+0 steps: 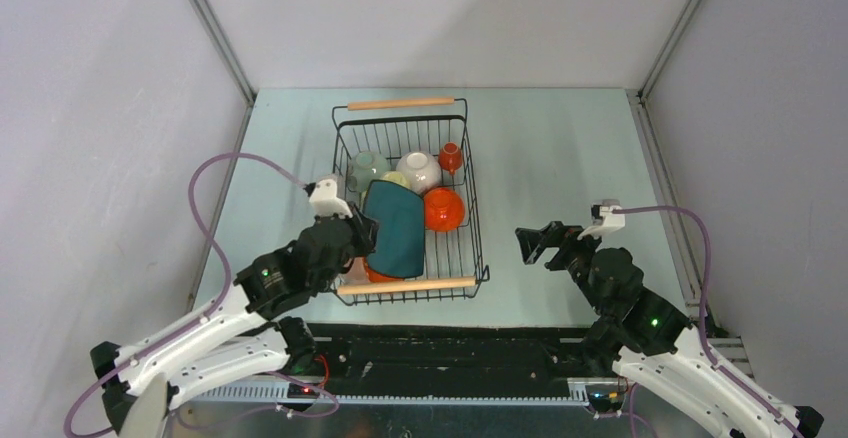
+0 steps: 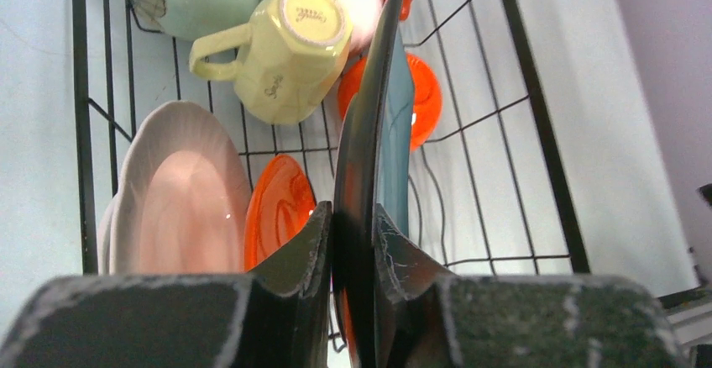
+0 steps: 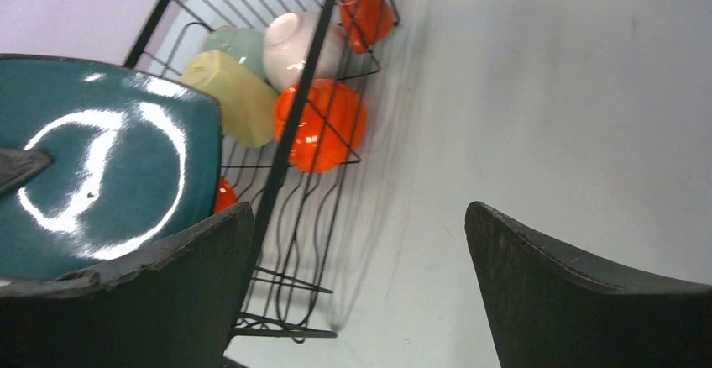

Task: Unload the mixed dishes from the dish rack
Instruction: Pick up the plate from the dish rack, then place the plate at the center of the board.

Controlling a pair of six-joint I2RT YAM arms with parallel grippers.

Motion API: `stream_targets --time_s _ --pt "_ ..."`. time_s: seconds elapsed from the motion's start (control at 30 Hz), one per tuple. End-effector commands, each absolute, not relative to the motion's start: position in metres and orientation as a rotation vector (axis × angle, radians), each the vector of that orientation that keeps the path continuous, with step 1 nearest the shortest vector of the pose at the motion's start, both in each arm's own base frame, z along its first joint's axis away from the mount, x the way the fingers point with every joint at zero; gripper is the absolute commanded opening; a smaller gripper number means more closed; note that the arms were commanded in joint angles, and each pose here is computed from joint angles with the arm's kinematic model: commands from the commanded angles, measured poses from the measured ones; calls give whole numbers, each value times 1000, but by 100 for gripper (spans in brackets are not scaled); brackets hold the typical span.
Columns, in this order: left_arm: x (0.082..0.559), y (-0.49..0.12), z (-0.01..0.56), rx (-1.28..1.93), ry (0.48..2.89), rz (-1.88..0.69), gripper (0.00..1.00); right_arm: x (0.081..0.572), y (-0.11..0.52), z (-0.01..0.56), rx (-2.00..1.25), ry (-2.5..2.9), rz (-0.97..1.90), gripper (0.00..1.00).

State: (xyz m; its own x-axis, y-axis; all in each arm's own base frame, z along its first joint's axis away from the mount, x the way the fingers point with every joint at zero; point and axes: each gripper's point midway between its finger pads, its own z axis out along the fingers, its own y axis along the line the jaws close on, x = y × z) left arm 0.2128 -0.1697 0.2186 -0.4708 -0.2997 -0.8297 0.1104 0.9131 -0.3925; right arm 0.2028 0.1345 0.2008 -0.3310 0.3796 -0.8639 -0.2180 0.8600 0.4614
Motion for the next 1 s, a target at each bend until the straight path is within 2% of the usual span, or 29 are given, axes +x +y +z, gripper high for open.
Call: stream_targets --time_s 0.0,0.43,0.7,0.97 --pt "224 -168 287 -347 1706 -728 0 199 156 225 45 1730 743 100" --pt "197 -172 331 -380 1410 -1138 0 173 247 283 -258 1588 1221 99" --pt "180 -174 347 -348 1268 -1310 0 165 284 278 -338 1674 1389 96" --pt "172 -170 357 -363 1164 -1406 0 152 307 272 -348 1717 1482 88"
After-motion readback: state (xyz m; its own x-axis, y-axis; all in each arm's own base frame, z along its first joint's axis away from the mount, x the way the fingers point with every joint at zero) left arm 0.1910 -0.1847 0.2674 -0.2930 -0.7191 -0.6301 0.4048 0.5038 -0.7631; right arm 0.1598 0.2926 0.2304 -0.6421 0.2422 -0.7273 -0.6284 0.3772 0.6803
